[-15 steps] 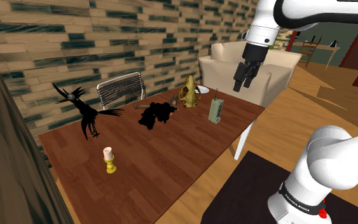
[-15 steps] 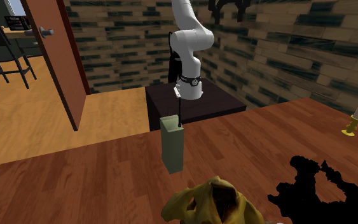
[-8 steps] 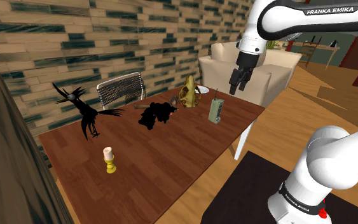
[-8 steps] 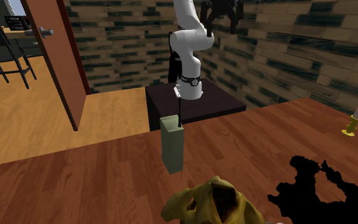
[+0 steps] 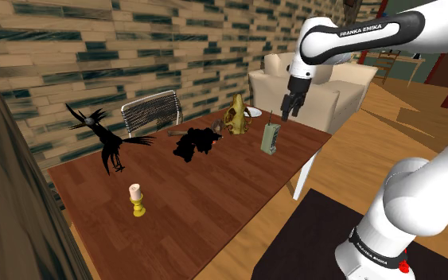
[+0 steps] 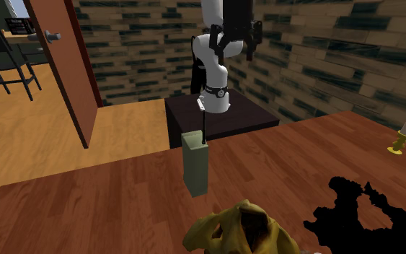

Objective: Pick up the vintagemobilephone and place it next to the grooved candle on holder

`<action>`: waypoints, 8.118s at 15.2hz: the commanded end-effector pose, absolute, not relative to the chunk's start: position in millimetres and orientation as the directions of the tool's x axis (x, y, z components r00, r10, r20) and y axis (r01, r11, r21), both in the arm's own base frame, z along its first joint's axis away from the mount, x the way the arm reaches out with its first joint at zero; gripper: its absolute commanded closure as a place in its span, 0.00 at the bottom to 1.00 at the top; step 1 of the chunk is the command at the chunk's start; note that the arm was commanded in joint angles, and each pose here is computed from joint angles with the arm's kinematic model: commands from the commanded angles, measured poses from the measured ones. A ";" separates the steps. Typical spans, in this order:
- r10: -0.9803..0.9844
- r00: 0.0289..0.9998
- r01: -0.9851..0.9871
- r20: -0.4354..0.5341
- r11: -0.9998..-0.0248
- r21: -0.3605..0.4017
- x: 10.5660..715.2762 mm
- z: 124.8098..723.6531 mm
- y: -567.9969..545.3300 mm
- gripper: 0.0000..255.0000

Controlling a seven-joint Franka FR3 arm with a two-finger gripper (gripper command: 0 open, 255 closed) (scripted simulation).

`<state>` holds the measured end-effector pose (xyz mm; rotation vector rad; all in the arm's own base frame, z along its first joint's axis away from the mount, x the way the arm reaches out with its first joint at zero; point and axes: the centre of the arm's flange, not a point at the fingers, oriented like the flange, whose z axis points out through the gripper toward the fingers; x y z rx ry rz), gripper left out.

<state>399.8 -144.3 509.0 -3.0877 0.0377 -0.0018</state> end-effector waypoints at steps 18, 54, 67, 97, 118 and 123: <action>0.021 0.997 0.018 -0.079 -0.999 -0.033 525.2 378.1 -318.0 0.00; 0.021 0.997 0.018 -0.079 -0.999 -0.033 522.0 396.3 -316.7 1.00; 0.021 0.997 0.018 -0.079 -0.999 -0.033 522.0 465.0 -316.7 1.00; 0.021 0.997 0.018 -0.079 -0.999 -0.033 522.0 623.3 -316.7 1.00; 0.021 0.997 0.018 -0.079 -0.999 -0.033 545.7 626.6 -136.3 1.00; 0.021 0.997 0.018 -0.079 -0.999 -0.033 554.2 615.1 -71.8 1.00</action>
